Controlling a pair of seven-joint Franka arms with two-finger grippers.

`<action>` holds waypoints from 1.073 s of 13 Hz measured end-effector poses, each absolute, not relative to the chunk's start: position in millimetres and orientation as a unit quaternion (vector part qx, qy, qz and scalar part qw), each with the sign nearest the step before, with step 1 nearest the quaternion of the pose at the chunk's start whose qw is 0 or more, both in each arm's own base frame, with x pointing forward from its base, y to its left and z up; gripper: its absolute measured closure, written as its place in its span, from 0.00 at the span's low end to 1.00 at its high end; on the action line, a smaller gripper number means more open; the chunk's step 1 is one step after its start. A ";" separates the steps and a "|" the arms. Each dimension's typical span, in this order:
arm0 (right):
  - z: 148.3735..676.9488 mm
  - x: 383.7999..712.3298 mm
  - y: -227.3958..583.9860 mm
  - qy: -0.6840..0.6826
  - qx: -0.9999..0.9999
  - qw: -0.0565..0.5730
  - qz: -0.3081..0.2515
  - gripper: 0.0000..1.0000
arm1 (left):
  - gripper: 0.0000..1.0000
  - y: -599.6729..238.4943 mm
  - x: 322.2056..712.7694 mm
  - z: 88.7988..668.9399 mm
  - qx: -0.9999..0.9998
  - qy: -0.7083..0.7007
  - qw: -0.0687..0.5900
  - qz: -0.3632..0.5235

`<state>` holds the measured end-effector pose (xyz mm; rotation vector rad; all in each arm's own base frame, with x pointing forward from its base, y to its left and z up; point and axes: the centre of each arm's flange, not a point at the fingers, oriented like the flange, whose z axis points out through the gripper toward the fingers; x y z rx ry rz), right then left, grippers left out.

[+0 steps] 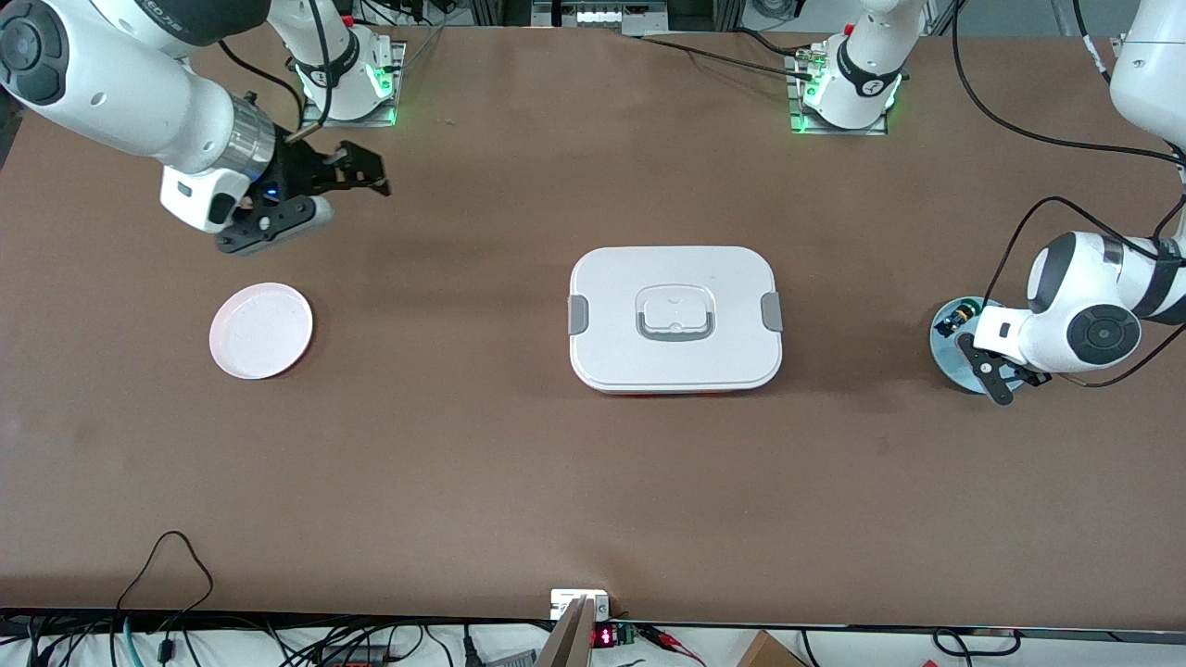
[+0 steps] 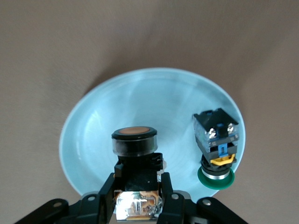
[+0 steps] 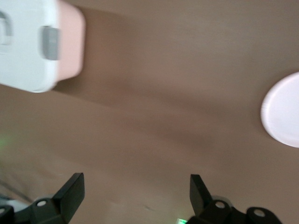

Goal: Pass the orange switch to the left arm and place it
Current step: 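Lower the switch onto the blue plate and open the left gripper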

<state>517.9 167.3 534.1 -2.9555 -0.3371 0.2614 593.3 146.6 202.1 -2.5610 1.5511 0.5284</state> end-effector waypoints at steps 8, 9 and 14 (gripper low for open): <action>586.7 551.0 43.3 -0.029 -0.998 -0.037 0.033 0.00 | 0.15 141.5 597.3 210.9 -0.837 0.522 0.051 0.156; 585.9 554.1 34.3 -0.027 -0.998 -0.037 0.031 0.00 | 0.04 134.8 598.7 216.8 -0.835 0.524 0.050 0.161; 581.9 552.9 25.6 -0.037 -0.998 -0.033 0.027 0.00 | 0.00 102.0 615.0 286.3 -0.847 0.500 0.026 0.178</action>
